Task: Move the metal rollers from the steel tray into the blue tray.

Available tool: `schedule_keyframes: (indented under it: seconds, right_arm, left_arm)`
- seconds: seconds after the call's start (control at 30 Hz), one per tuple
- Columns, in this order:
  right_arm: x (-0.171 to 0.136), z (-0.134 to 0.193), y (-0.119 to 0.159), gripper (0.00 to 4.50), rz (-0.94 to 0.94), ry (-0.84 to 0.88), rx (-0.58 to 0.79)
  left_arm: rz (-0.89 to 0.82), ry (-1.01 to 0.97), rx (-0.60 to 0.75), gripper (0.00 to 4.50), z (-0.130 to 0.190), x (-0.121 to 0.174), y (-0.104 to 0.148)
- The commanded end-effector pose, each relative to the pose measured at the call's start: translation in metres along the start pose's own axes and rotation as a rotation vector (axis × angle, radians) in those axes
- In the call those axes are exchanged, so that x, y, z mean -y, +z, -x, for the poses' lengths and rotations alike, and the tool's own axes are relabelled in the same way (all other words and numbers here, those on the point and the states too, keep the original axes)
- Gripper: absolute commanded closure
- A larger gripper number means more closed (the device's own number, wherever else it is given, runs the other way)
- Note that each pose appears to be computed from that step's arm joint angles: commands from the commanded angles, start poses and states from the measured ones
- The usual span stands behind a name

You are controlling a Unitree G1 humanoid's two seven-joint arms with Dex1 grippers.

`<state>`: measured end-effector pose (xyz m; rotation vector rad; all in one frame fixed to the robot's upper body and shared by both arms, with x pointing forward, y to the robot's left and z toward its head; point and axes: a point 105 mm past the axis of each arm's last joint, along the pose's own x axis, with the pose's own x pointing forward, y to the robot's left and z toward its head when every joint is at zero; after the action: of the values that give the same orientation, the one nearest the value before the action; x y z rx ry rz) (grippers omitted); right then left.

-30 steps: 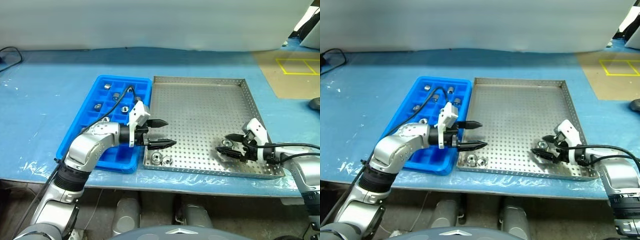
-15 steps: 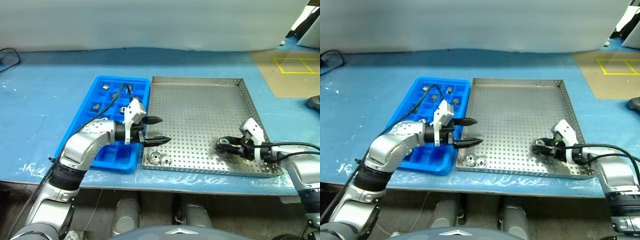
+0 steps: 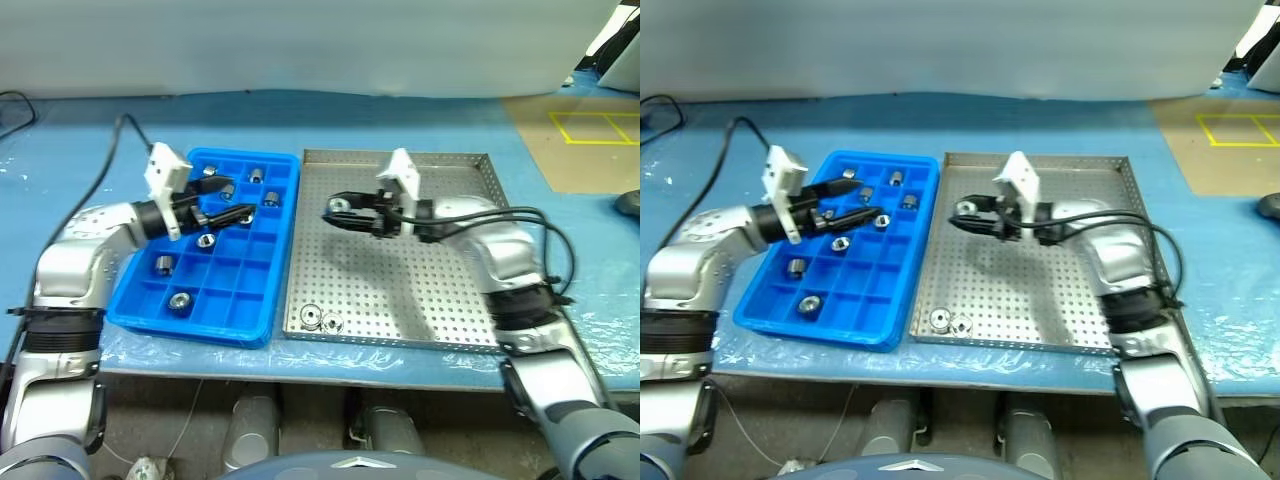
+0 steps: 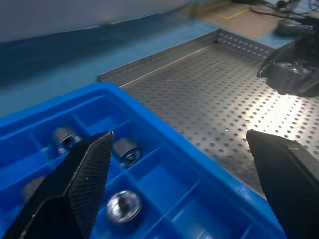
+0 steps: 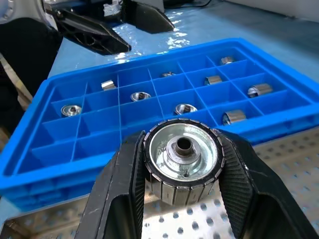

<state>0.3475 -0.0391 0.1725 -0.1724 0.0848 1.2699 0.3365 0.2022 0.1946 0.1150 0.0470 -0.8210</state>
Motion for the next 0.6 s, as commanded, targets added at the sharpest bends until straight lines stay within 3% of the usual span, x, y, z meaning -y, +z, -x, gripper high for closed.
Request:
schedule_keyframes:
  seconds: [0.03, 0.27, 0.57, 0.6]
  right_arm:
    - [-0.007, -0.026, 0.024, 2.87, 0.091, 0.068, 0.071]
    - [-0.001, -0.064, 0.013, 2.87, 0.073, 0.081, 0.072]
    - [-0.002, -0.070, -0.013, 2.87, 0.066, 0.094, 0.009]
    - [0.000, -0.071, -0.016, 2.52, 0.071, 0.073, 0.003]
  left_arm:
    - [-0.051, 0.065, 0.029, 0.00, 0.024, 0.000, 0.014]
    - [-0.022, 0.137, 0.022, 0.00, 0.042, 0.011, 0.007]
    - [-0.002, 0.152, 0.018, 0.00, 0.043, 0.020, 0.005]
    - [0.002, 0.149, 0.019, 0.00, 0.042, 0.021, 0.005]
